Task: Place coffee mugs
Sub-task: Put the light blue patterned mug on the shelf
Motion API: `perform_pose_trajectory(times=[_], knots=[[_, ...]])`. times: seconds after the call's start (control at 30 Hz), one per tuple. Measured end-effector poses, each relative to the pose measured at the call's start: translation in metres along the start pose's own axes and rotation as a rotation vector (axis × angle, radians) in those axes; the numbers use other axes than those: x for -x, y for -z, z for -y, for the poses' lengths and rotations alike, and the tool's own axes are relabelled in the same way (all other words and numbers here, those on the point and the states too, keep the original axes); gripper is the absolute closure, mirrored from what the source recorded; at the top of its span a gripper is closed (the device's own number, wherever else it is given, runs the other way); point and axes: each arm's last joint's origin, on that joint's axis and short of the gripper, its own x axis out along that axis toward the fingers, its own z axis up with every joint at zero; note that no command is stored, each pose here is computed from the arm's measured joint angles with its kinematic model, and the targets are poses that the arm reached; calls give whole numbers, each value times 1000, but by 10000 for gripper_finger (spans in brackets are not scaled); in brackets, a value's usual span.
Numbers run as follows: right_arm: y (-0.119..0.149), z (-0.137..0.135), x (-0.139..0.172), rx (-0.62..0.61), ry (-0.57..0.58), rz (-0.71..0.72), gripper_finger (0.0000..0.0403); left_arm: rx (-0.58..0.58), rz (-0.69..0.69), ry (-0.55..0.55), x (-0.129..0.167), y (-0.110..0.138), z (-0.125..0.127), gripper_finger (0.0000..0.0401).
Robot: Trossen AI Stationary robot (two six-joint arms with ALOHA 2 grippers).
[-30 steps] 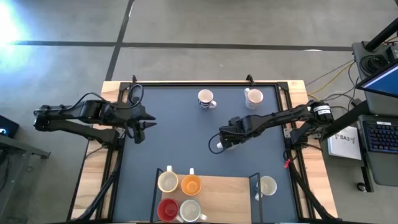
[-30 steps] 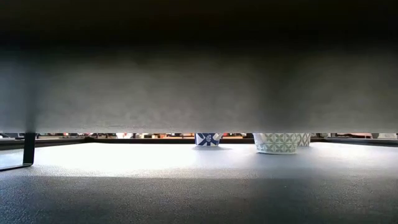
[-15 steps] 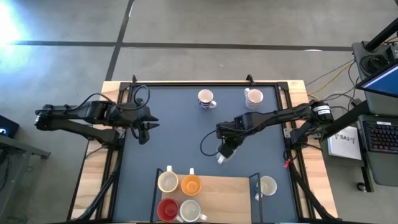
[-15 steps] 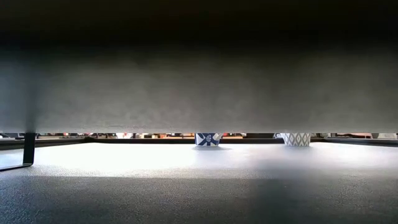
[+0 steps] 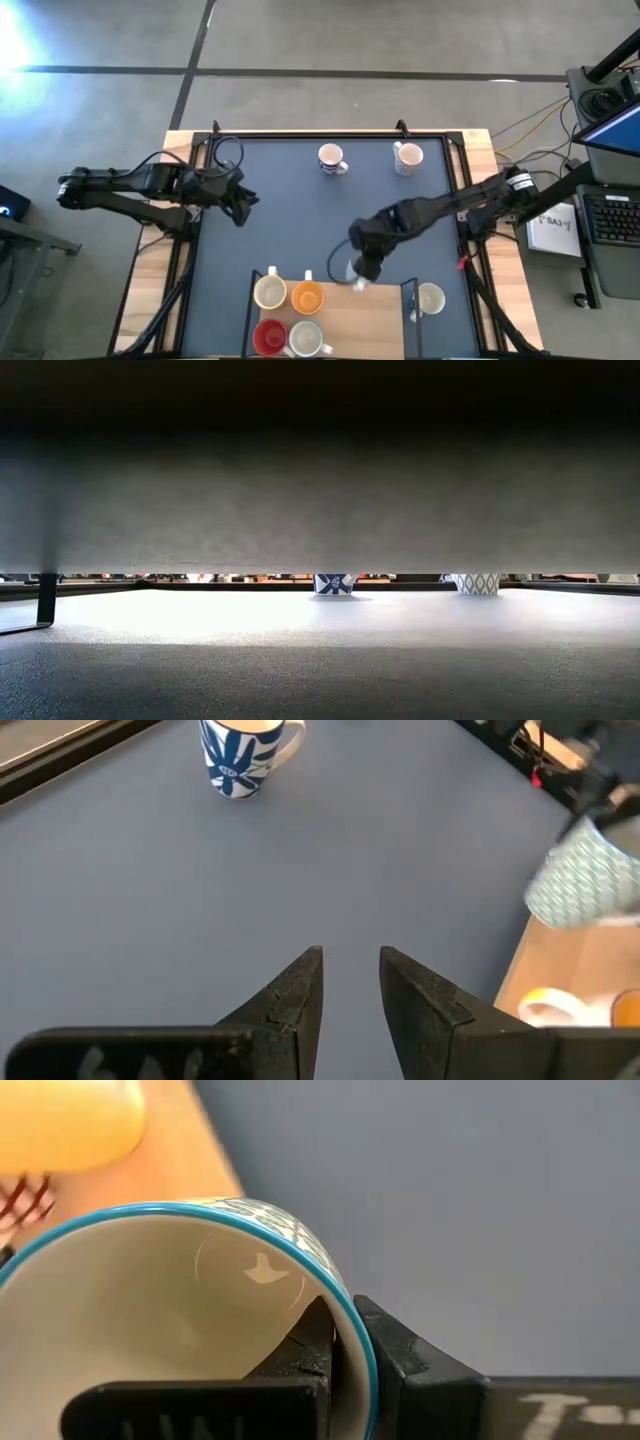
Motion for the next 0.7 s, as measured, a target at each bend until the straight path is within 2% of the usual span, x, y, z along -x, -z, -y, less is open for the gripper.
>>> perform_pose_trajectory(times=[0.3, 0.4, 0.57, 0.7], knots=[[29, -44, -12, -35, -84, 51, 383, 46, 43, -26, 0, -2, 0, 317], [35, -57, -14, -64, -75, 90, 383, 40, 45, -24, 0, -2, 0, 317], [36, -73, -21, -119, -56, 124, 382, 35, 45, -23, 0, -2, 0, 317], [34, -88, -32, -114, -65, 96, 382, 34, 31, -9, 0, -2, 0, 317]])
